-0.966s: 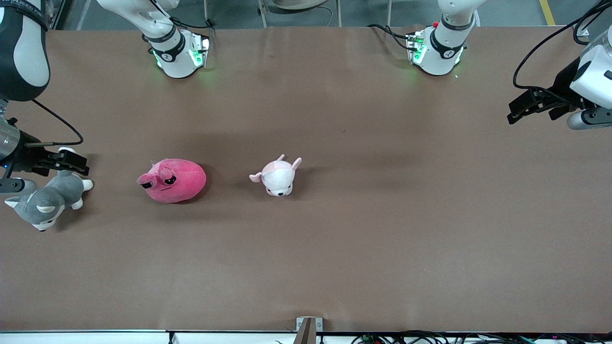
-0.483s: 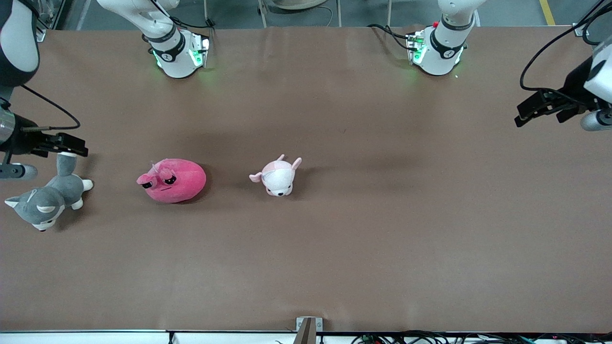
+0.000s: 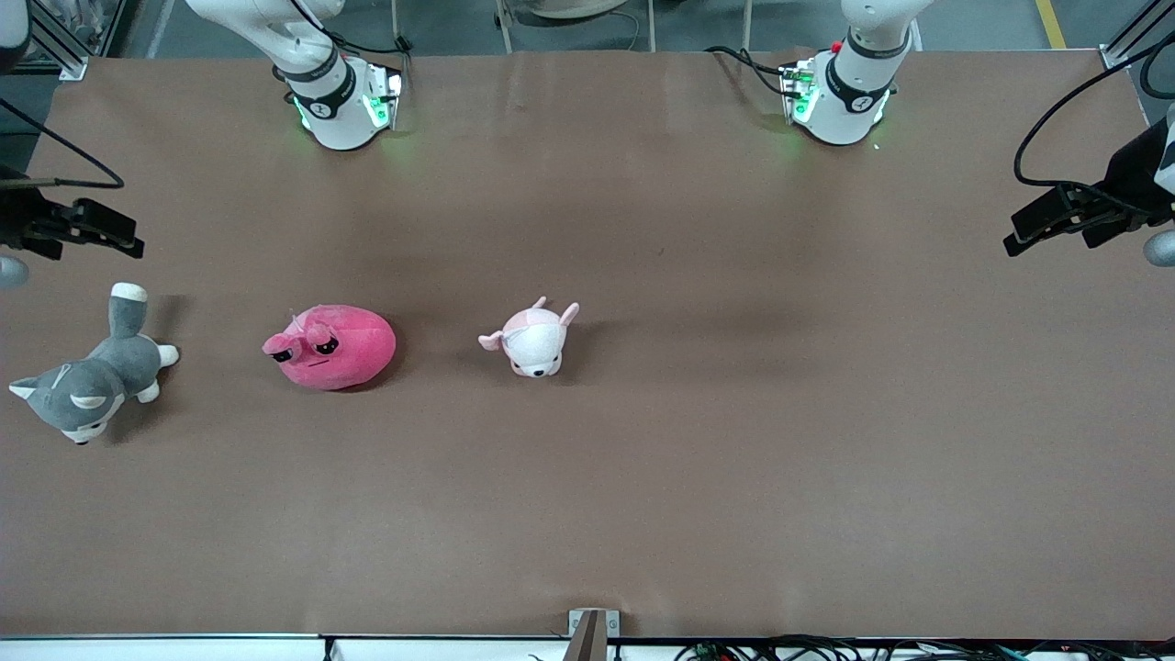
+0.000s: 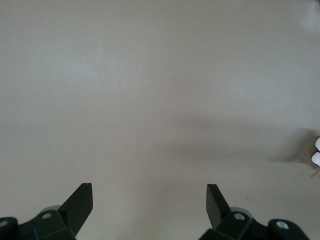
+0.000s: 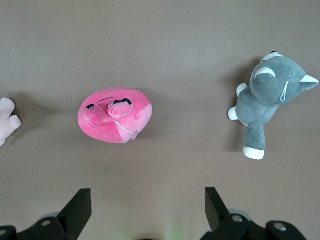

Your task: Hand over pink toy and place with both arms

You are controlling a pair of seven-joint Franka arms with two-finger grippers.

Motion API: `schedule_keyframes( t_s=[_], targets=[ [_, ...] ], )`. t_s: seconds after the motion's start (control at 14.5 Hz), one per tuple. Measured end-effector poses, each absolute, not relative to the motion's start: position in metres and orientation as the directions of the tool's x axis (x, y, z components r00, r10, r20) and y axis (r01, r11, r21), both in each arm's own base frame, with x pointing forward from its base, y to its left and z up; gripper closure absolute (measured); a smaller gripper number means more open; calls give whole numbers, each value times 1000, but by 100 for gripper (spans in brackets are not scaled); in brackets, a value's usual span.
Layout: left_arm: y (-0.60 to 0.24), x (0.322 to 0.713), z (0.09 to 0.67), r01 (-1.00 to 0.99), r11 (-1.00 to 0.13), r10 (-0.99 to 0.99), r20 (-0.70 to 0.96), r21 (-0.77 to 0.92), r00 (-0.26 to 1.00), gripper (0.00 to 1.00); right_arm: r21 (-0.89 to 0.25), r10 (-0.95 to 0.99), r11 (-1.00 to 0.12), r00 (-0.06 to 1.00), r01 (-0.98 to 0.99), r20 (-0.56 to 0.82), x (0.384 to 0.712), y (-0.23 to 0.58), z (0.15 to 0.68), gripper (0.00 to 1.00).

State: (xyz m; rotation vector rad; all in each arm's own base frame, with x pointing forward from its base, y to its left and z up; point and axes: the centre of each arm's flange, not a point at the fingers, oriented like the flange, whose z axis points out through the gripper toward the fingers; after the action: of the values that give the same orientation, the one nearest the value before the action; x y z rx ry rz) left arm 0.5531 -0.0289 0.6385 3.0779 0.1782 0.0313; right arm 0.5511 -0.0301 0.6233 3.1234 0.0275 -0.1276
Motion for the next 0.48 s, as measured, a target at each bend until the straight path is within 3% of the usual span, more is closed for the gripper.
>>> schedule_keyframes(
  t_s=[0.48],
  targets=[
    [-25,553,640,121,-991,122,20,61,992,0,9,18,-1000,999,18,-51,515,-30,653,0]
  ],
)
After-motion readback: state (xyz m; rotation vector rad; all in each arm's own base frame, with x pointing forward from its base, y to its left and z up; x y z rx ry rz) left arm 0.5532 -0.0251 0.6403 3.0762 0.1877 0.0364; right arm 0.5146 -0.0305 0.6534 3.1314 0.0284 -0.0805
